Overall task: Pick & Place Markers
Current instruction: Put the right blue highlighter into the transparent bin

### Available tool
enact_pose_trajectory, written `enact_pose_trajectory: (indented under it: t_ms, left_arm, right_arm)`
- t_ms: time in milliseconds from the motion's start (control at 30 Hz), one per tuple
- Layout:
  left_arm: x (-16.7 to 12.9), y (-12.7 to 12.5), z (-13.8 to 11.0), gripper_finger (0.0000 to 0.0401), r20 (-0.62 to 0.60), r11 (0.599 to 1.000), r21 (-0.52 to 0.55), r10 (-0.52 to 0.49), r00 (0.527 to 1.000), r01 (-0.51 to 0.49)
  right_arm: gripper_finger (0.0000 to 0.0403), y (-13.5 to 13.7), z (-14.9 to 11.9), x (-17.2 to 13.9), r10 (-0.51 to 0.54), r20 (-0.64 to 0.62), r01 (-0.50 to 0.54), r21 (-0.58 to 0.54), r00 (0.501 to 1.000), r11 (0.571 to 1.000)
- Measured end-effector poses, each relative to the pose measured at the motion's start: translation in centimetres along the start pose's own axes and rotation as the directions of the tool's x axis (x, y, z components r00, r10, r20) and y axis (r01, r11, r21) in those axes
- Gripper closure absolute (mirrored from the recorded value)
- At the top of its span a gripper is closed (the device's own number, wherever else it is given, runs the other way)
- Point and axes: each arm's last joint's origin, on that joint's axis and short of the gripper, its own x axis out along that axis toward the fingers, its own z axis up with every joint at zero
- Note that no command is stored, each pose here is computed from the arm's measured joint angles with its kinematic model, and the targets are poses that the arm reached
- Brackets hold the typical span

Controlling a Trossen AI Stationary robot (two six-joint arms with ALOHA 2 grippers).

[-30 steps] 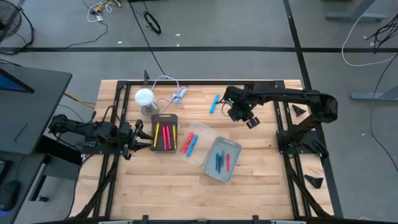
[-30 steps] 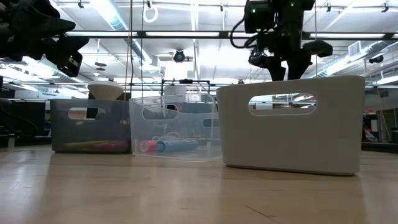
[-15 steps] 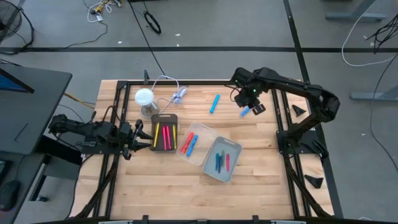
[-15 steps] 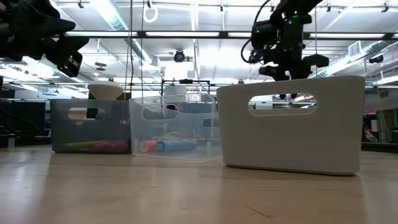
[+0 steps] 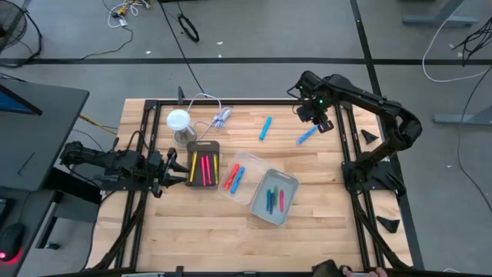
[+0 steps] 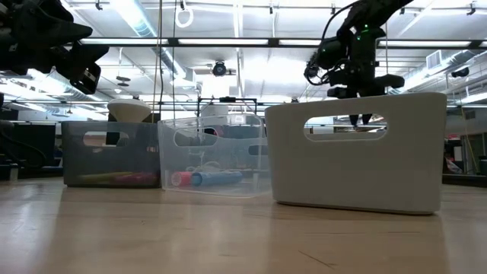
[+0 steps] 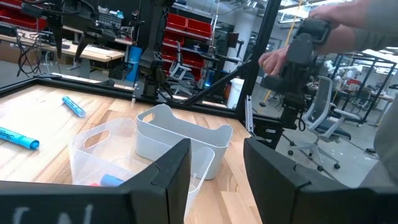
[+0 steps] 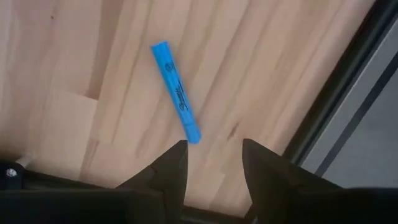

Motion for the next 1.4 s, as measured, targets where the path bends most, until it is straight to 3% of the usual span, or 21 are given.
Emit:
enact_pose_trajectory:
  t_ms: [233, 567, 967, 1133, 1400]
  left_arm:
    - [0.0, 0.0, 0.0, 0.0247, 0.001, 1.0, 0.0, 0.001, 1.0, -0.001]
    - [0.0, 0.0, 0.0, 0.0247, 0.001, 1.0, 0.0, 0.001, 1.0, -0.001]
    - [0.0, 0.0, 0.0, 0.0247, 0.001, 1.0, 0.0, 0.0, 1.0, 0.0]
    - [0.0, 0.0, 0.0, 0.0247, 0.0, 1.0, 0.0, 0.001, 1.0, -0.001]
    - [0.0, 0.0, 0.0, 0.0247, 0.0, 1.0, 0.0, 0.0, 1.0, 0.0]
  right_arm:
    - [0.0247, 1.8, -0.4, 3.3, 0.1, -0.062, -0.102, -0.023, 0.993, 0.995]
    - [0.0247, 1.6, -0.2, 6.0, 0.02, -0.06, -0.024, -0.064, 0.998, 0.998]
    - [0.0247, 0.9, 0.6, 9.4, 0.117, -0.031, -0.118, -0.027, 0.993, 0.993]
    - [0.0247, 1.9, 0.5, 10.9, 0.136, -0.037, -0.138, -0.052, 0.99, 0.989]
    - [0.025, 2.3, 0.8, 12.7, 0.044, -0.025, -0.045, -0.039, 0.999, 0.998]
